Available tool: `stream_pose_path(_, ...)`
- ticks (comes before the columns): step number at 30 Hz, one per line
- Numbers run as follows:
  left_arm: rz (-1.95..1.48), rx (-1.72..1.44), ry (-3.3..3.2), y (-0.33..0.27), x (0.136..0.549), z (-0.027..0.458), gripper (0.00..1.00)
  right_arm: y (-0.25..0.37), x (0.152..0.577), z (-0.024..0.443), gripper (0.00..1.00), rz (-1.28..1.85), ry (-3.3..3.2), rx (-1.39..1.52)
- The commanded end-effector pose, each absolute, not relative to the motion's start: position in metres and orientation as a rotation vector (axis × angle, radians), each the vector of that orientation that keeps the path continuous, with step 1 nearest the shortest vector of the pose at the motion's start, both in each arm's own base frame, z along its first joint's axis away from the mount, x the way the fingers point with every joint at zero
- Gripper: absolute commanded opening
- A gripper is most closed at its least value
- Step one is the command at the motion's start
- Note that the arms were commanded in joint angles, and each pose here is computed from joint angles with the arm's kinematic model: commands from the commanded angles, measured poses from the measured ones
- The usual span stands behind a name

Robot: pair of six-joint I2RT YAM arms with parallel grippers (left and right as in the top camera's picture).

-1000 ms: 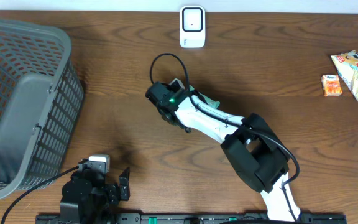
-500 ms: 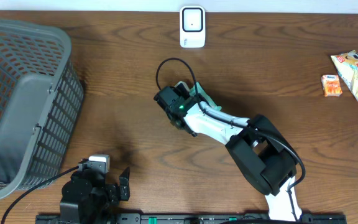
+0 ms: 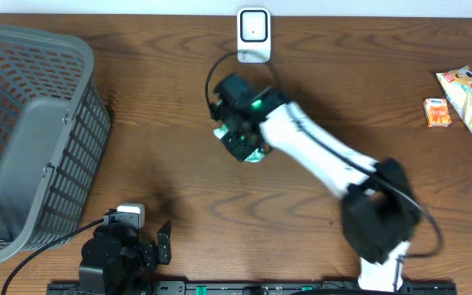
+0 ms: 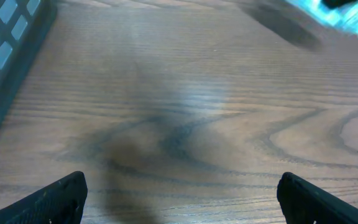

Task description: Scan the item barcode

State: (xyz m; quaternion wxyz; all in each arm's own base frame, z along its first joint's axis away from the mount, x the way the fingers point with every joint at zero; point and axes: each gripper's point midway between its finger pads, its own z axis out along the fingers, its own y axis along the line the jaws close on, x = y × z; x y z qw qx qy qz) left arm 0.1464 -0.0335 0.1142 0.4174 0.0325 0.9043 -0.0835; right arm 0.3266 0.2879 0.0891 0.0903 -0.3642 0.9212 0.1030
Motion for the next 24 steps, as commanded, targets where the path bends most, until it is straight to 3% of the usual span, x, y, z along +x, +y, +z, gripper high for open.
stream_pose_path(1,-0.223,0.099,2.265,-0.036,0.146,0.116,0.98,0.314,0.295,0.151,0.01,1.026,2.548,-1.229)
stream_pose_path(11,-0.223,0.099,2.265,-0.036,0.146,0.116,0.98,0.290,0.275,0.169,0.01,1.969,2.114,-1.009)
stream_pose_path(15,-0.223,0.099,2.265,-0.036,0.146,0.116,0.98,0.288,0.269,0.167,0.01,2.125,1.943,-0.938)
stream_pose_path(24,-0.223,0.099,2.265,-0.036,0.146,0.116,0.98,0.291,0.255,0.152,0.01,2.285,2.201,-0.712)
